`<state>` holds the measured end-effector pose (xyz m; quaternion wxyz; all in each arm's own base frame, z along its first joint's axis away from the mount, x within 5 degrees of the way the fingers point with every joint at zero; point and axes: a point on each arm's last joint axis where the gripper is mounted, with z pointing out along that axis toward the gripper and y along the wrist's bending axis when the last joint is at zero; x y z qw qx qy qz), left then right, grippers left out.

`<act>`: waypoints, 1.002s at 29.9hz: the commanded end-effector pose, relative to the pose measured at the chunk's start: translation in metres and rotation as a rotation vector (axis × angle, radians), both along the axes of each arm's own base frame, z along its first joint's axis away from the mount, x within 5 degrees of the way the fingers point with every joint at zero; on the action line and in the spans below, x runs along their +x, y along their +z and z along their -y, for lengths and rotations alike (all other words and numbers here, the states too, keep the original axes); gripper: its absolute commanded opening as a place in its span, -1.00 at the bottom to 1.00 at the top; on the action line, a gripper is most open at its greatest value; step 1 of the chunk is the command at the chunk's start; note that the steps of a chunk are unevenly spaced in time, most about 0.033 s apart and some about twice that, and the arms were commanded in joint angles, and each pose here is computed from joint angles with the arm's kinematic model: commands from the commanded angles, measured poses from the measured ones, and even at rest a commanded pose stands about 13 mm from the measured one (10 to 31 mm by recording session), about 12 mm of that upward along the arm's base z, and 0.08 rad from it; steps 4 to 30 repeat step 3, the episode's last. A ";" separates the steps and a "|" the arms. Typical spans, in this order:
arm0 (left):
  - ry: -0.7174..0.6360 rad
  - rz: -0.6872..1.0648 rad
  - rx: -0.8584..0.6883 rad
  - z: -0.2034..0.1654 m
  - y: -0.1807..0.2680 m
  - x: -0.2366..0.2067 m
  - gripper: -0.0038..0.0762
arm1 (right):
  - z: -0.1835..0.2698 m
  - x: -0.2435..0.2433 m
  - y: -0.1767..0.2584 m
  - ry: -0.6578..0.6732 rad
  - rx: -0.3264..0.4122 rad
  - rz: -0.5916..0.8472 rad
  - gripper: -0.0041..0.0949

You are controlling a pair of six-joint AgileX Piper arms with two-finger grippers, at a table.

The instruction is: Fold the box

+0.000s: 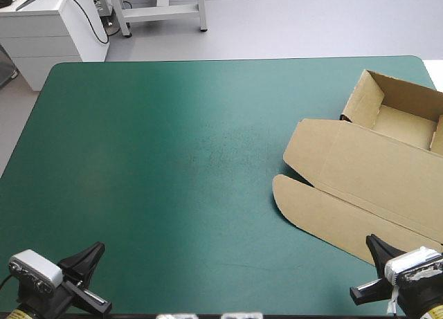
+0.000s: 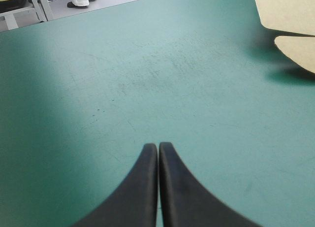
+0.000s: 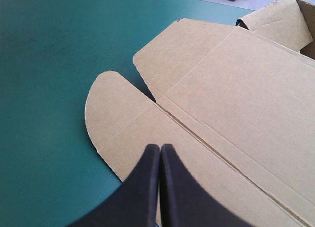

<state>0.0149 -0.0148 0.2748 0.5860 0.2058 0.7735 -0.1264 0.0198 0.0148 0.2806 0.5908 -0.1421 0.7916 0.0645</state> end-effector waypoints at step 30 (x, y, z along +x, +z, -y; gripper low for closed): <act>-0.002 0.066 -0.049 0.001 0.013 0.001 -0.92 | 0.000 0.002 0.013 -0.008 0.014 0.081 -0.96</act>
